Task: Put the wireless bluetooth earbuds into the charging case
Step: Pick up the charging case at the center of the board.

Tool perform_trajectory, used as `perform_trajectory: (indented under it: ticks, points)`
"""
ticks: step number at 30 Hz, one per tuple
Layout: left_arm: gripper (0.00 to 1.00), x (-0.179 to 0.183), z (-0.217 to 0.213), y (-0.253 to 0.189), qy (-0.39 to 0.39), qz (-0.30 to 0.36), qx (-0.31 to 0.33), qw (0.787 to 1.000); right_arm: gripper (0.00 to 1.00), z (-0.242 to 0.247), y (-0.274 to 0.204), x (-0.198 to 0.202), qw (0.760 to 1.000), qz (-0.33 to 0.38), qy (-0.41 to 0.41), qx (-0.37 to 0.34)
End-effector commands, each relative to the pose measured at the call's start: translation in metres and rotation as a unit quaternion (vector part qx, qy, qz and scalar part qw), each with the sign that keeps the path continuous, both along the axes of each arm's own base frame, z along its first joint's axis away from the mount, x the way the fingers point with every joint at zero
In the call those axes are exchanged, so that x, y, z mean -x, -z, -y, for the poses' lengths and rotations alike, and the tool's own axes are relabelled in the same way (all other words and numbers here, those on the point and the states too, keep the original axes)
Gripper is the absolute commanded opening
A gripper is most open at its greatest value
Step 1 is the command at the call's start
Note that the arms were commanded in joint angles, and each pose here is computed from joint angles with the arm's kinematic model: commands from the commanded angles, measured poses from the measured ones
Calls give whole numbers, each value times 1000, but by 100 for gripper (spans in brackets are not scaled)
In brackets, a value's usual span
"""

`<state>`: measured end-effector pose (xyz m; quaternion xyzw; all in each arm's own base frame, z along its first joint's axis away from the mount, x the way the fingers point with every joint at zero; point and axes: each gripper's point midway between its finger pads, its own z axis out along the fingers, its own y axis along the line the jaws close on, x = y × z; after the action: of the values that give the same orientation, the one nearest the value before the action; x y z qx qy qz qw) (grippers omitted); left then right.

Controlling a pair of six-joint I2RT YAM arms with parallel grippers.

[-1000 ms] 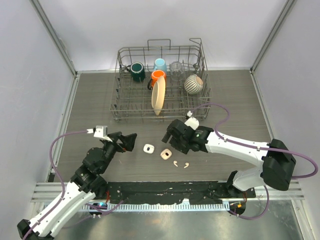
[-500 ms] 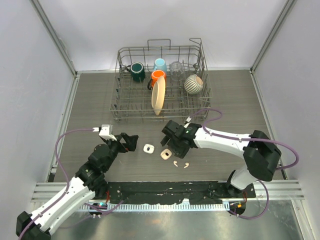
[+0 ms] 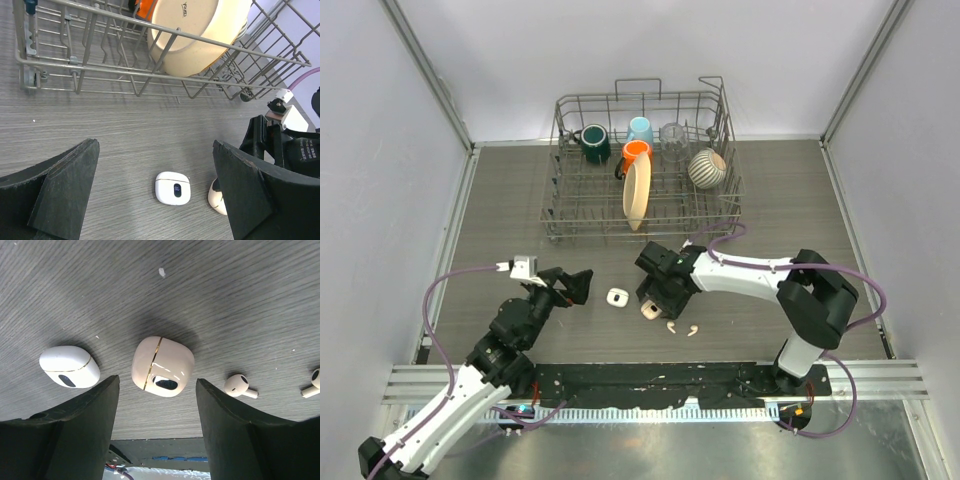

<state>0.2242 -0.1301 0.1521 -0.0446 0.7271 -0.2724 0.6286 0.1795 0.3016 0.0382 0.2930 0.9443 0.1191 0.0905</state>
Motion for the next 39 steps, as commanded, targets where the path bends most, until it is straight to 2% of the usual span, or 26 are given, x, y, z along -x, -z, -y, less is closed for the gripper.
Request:
perform_trajectory:
  ticks: [1,19,31,39]
  points:
    - [100,-3,-7,-1,-15,10,-13,1000,67,-10,-7,-11,1000,3,10,-15]
    - [100,-9,1,3,-5,0,-31,1000,67,3,4,-22,999,2,29,14]
    - [100,-8,0,2,-4,4,-33,999,58,6,4,-26,999,-1,37,11]
    - [100,-7,0,4,-3,1,-35,999,62,0,5,-22,1000,-11,28,-2]
